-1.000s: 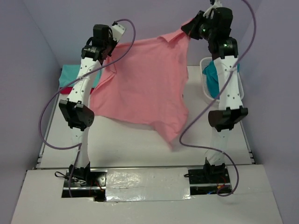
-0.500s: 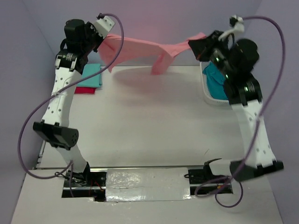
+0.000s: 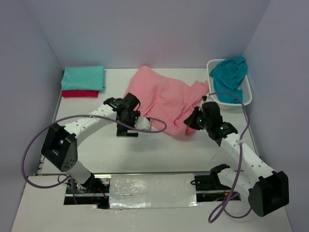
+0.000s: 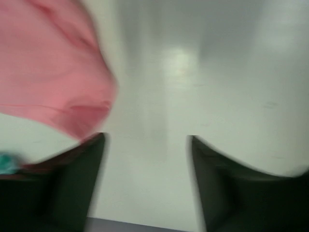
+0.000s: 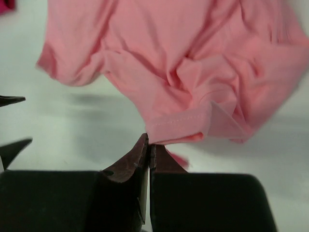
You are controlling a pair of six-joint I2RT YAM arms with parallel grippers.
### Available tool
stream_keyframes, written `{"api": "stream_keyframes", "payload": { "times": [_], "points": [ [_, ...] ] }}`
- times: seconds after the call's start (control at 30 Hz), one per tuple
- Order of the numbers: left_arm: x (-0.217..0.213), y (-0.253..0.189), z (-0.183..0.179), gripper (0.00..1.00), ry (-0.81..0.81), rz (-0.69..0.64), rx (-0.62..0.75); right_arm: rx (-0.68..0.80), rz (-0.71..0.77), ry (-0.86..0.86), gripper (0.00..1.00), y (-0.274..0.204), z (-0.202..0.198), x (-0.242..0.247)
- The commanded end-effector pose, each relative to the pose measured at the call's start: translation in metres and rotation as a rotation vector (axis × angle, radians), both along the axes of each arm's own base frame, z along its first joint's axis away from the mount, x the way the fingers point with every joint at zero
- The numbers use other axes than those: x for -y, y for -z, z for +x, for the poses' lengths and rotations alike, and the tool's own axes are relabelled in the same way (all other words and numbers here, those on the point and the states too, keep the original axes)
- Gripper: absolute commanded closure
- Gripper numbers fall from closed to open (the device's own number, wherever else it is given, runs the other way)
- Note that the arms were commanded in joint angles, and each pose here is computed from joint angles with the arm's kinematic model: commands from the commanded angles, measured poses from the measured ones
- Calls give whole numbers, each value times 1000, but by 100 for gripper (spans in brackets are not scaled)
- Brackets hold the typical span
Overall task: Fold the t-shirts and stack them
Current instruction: Flatten out the tshirt
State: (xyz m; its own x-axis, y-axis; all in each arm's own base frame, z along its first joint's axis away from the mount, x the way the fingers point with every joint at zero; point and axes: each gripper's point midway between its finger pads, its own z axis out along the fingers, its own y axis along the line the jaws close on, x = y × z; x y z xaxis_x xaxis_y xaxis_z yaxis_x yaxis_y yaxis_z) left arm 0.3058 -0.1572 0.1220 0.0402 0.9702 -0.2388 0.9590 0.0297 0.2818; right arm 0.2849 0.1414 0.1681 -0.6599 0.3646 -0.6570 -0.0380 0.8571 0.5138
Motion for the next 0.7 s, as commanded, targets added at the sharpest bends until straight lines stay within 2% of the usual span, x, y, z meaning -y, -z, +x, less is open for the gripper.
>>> {"api": "stream_keyframes", "payload": {
  "times": [0.0, 0.03, 0.07, 0.13, 0.23, 0.3, 0.33, 0.37, 0.4, 0.43, 0.47, 0.5, 0.57, 0.6, 0.67],
  "points": [
    [-21, 25, -71, 2, -5, 109, -272, 62, 91, 51, 100, -9, -12, -1],
    [-28, 31, -87, 1, -19, 114, -349, 43, 101, 58, 100, -2, -16, -1],
    [-42, 28, -92, 1, -73, 115, -372, 32, 104, 59, 100, 3, -19, -1],
    [-53, 26, -83, 1, -176, 63, -344, -19, 106, 47, 100, 19, -29, -3],
    [-79, 10, -34, 1, -476, -88, -243, -56, 122, 46, 100, 31, -41, -5],
    [-83, 17, -4, 3, -701, -155, -240, -82, 131, 63, 100, 42, -48, -2],
    [-84, 10, 18, 7, -770, -199, -214, -92, 133, 69, 100, 46, -51, -1],
    [-92, 28, 33, 14, -870, -212, -264, -101, 135, 80, 100, 52, -54, 1],
    [-89, 20, 59, 35, -977, -279, -252, -106, 137, 81, 100, 54, -56, 1],
    [-97, 25, 71, 44, -1058, -306, -278, -111, 137, 81, 100, 56, -57, 1],
    [-97, 49, 80, 49, -1125, -300, -354, -117, 137, 77, 100, 58, -58, 1],
    [-92, 47, 91, 46, -1194, -345, -390, -119, 136, 75, 100, 58, -59, 1],
    [-91, 66, 93, 27, -1258, -328, -444, -109, 119, 84, 100, 55, -58, 4],
    [-91, 72, 91, 14, -1268, -324, -445, -111, 107, 91, 100, 55, -59, 6],
    [-90, 78, 88, 5, -1278, -314, -430, -92, 105, 105, 100, 53, -60, 10]
  ]
}}
